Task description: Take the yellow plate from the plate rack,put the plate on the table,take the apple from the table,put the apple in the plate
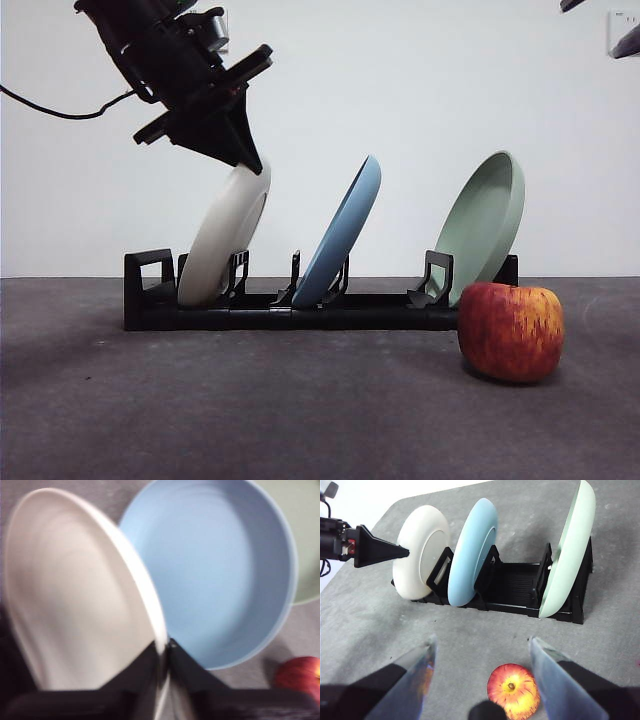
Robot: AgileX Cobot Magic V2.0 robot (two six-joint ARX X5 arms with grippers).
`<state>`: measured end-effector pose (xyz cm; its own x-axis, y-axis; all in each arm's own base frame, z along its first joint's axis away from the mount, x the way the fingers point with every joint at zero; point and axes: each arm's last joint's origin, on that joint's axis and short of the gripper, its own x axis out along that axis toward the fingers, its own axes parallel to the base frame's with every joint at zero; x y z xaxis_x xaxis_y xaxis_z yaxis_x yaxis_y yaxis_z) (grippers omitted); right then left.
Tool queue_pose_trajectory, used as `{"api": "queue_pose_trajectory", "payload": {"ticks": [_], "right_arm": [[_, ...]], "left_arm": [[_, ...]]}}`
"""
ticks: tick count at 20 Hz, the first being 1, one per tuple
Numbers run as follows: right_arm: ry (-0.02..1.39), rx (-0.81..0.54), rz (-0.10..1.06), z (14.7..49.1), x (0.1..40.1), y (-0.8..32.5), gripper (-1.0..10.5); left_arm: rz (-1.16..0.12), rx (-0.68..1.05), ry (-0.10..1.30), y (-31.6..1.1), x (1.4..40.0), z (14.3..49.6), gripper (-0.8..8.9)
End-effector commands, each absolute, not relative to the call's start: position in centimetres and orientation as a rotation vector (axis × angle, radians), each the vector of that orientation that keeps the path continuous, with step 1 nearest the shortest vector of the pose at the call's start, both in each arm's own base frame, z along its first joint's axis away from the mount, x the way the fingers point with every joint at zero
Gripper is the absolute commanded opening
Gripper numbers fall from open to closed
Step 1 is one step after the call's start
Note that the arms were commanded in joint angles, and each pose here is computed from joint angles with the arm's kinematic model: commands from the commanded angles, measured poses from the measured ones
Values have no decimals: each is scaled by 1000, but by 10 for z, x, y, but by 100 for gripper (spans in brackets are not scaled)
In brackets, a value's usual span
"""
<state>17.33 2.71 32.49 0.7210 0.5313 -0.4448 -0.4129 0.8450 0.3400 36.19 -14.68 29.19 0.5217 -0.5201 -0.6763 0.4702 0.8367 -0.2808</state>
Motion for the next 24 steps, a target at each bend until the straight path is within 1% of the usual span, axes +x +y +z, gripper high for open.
{"api": "queue_pose_trajectory", "payload": {"ticks": [1, 4, 7, 10, 12, 15, 18, 21, 24], "right_arm": [[551, 215, 524, 326, 174, 27, 315], [551, 215, 524, 326, 174, 27, 315], [551, 215, 524, 326, 174, 27, 315], [551, 215, 524, 326, 174, 27, 315], [551, 215, 524, 326, 174, 27, 315], [551, 215, 524, 326, 174, 27, 315], [551, 215, 524, 326, 174, 27, 315], [550, 214, 523, 326, 174, 27, 315], [550, 214, 523, 326, 174, 27, 315]], "left_arm": [[-589, -41, 828, -145, 359, 296, -9], [-596, -37, 839, -141, 341, 314, -8], [-615, -31, 821, -135, 312, 343, -9], [-669, 2, 751, -130, 269, 379, -9], [-712, 14, 687, -124, 233, 404, -9], [-781, 34, 612, -114, 183, 430, -9], [-873, 58, 603, -108, 138, 442, -9], [-967, 100, 672, -117, 115, 438, -9], [-910, 221, 732, -137, 106, 428, -9]]}}
